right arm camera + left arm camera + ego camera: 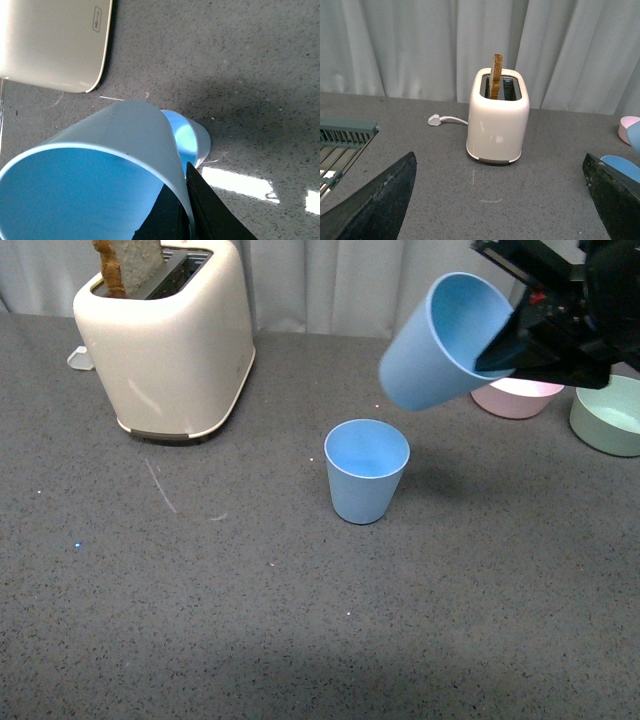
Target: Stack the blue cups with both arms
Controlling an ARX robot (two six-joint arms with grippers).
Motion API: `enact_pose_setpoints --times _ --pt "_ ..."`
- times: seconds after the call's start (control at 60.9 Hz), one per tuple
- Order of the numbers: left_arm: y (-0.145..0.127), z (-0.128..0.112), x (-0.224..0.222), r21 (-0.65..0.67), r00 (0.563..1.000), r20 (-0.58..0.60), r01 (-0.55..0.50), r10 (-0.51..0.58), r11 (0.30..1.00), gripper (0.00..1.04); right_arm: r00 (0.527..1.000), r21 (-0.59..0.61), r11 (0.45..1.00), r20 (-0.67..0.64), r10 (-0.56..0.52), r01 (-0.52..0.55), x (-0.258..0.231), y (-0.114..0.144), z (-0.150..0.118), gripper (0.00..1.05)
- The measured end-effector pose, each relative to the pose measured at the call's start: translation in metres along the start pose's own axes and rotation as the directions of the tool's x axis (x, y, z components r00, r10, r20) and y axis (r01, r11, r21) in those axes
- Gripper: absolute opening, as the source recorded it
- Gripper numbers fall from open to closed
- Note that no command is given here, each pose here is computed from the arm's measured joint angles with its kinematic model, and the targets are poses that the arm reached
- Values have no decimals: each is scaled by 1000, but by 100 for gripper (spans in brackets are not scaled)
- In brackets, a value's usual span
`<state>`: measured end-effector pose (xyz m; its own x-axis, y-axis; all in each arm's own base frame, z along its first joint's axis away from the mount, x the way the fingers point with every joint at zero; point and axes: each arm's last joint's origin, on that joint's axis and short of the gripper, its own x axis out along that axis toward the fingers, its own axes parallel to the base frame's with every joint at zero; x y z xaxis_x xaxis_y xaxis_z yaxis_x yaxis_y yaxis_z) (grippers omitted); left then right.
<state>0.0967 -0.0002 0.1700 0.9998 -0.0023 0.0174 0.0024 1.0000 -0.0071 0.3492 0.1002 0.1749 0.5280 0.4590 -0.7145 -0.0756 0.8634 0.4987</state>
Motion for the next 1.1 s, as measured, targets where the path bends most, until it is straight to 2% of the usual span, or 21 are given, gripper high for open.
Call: enact_pose_setpoints --times 0.099,0.46,0.871,0.904,0.953,1.002,1.019,1.052,1.101 --pt "0 0 0 0 1000 0 0 0 1000 98 999 -1 1000 -36 -21 21 12 8 -5 1" --pt "0 0 0 0 1000 0 0 0 1000 98 996 2 998 -69 -59 59 30 11 -10 2" --pt "0 0 0 0 1000 0 0 0 1000 98 996 -95 992 -20 -83 81 29 16 -7 69" --pt "0 0 0 0 1000 0 0 0 1000 98 993 -135 985 45 -106 111 32 17 -8 70" --pt "0 0 0 0 1000 0 0 0 1000 98 956 -207 954 240 -168 219 37 10 -12 64" --pt "0 0 0 0 1000 0 3 -3 1000 98 865 -240 901 448 -227 361 36 -1 -22 55" --pt "0 0 0 0 1000 0 2 -2 1000 98 847 -243 893 479 -229 379 35 -4 -25 52" --pt "0 0 0 0 1000 0 -1 1 1000 98 775 -236 870 590 -226 433 27 -15 -37 46" --pt "0 0 0 0 1000 0 -2 2 1000 98 703 -220 869 687 -184 443 14 -23 -45 39"
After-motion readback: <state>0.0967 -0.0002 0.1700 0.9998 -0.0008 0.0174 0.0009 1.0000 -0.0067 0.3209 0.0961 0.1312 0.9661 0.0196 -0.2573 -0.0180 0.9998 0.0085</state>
